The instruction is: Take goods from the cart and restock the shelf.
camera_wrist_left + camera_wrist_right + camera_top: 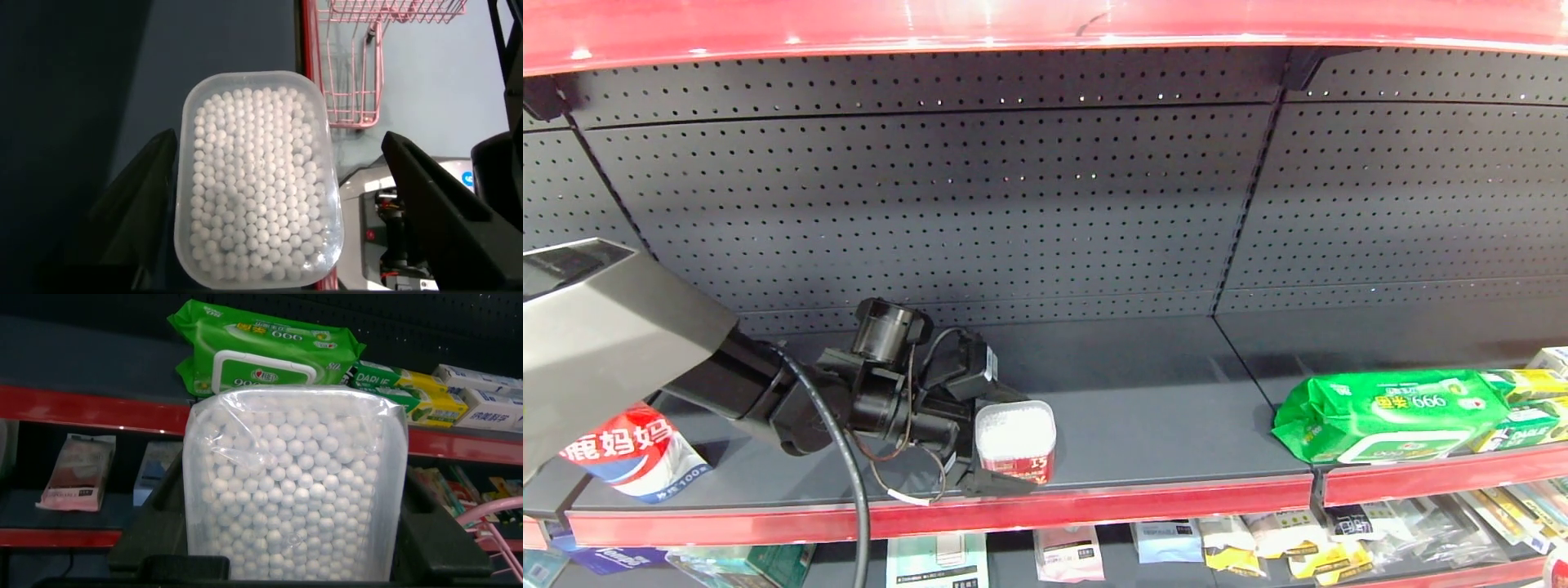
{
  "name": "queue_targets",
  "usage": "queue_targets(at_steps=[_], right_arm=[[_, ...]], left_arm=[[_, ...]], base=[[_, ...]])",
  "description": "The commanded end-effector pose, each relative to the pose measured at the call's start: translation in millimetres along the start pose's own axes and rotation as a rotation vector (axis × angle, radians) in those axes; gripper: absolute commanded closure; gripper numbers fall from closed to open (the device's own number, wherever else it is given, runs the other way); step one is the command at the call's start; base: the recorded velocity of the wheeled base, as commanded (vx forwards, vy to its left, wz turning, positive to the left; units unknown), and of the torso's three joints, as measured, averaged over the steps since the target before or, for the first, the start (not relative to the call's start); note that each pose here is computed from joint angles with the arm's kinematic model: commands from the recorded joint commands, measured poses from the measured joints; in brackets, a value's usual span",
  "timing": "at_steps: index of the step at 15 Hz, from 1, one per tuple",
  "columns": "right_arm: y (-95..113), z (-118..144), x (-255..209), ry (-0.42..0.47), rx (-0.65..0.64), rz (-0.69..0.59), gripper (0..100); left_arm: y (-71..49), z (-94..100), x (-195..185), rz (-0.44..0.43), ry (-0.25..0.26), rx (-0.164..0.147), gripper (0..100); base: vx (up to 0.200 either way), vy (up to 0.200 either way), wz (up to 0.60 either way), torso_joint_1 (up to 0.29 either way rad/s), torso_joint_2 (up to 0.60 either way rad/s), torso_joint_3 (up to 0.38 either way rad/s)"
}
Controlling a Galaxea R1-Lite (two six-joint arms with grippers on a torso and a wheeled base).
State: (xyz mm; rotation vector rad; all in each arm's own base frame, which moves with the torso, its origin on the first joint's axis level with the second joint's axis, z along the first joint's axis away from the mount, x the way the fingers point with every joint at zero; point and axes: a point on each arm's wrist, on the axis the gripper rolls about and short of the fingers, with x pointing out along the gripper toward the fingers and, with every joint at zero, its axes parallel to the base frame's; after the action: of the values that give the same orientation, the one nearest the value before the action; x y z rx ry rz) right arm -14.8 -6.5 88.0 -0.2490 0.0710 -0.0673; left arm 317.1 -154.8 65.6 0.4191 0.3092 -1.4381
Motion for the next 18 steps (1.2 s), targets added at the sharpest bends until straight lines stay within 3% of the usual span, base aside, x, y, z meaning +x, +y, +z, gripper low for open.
queue_targets(at_steps=[1,5,9,11,14,18], right_arm=[[0.0,0.2,0.2,0.001,0.001,0.0,100],[0.0,0.2,0.2,0.001,0.001,0.0,100],[0.1,0.3,0.6,0.005,0.0,0.003,100],[0.2,0.5,1.2,0.012,-0.002,0.006,100],[0.3,0.7,2.0,0.021,-0.002,0.008,100],[0.4,0.9,2.7,0.028,-0.004,0.01,100]], left_arm=[[-0.8,-0.7,0.0,-0.003,0.0,-0.004,0],[0.2,-1.7,0.5,-0.003,0.0,-0.013,0],[6.9,1.2,-11.3,0.049,-0.02,0.015,0],[5.2,9.5,-17.5,0.062,-0.035,0.029,0],[-0.5,20.6,-26.2,0.074,-0.052,0.009,0],[-1.9,35.2,-35.2,0.098,-0.077,0.041,0]], base=[[0.0,0.0,0.0,0.0,0.0,0.0],[0.0,0.0,0.0,0.0,0.0,0.0],[0.0,0.0,0.0,0.0,0.0,0.0],[0.0,0.0,0.0,0.0,0.0,0.0],[0.0,0.0,0.0,0.0,0.0,0.0],[0.0,0.0,0.0,0.0,0.0,0.0]])
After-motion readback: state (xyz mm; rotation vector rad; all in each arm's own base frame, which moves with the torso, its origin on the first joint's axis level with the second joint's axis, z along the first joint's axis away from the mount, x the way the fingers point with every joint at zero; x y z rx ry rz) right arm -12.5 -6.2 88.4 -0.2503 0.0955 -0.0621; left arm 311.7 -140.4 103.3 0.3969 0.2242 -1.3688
